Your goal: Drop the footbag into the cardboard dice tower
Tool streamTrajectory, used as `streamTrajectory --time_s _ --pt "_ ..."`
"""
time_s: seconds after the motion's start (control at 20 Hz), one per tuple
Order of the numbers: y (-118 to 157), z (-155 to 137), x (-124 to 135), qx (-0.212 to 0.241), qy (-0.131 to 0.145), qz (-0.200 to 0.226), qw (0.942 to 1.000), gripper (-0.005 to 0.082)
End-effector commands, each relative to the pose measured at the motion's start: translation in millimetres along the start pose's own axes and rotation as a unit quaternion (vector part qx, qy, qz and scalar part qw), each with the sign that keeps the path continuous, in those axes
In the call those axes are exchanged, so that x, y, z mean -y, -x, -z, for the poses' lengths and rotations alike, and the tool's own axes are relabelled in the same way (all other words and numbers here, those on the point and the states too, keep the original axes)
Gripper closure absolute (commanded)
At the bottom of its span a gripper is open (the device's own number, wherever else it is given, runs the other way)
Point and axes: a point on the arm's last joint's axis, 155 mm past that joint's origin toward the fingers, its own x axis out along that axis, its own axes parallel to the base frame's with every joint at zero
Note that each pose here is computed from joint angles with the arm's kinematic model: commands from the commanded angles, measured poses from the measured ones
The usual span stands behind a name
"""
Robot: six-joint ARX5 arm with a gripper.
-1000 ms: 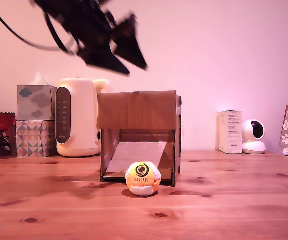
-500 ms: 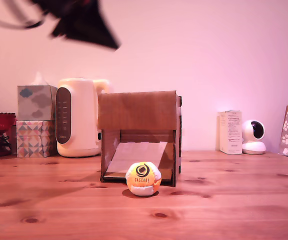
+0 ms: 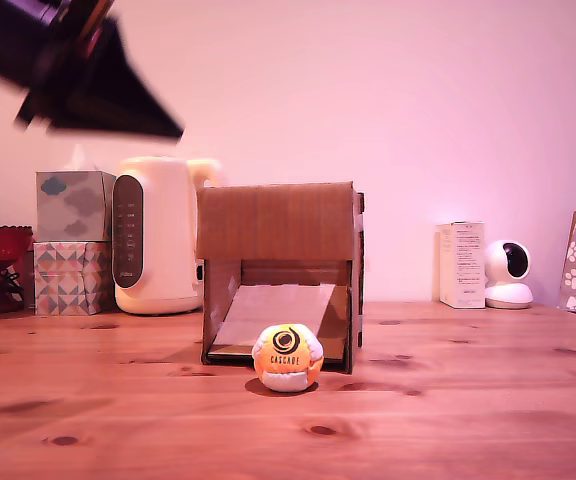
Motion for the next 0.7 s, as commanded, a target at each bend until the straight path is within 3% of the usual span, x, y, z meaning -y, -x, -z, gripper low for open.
streamTrajectory --time_s 0.0,0.4,0.65 --pt "5.4 4.2 -1.7 0.018 0.006 -0.008 0.9998 0.0791" --pt "27.2 46.0 -21.6 0.037 0.038 -0.071 0.9960 0.0791" --pt "29.2 51.0 -20.4 0.028 0.045 -0.072 0.9960 0.0791"
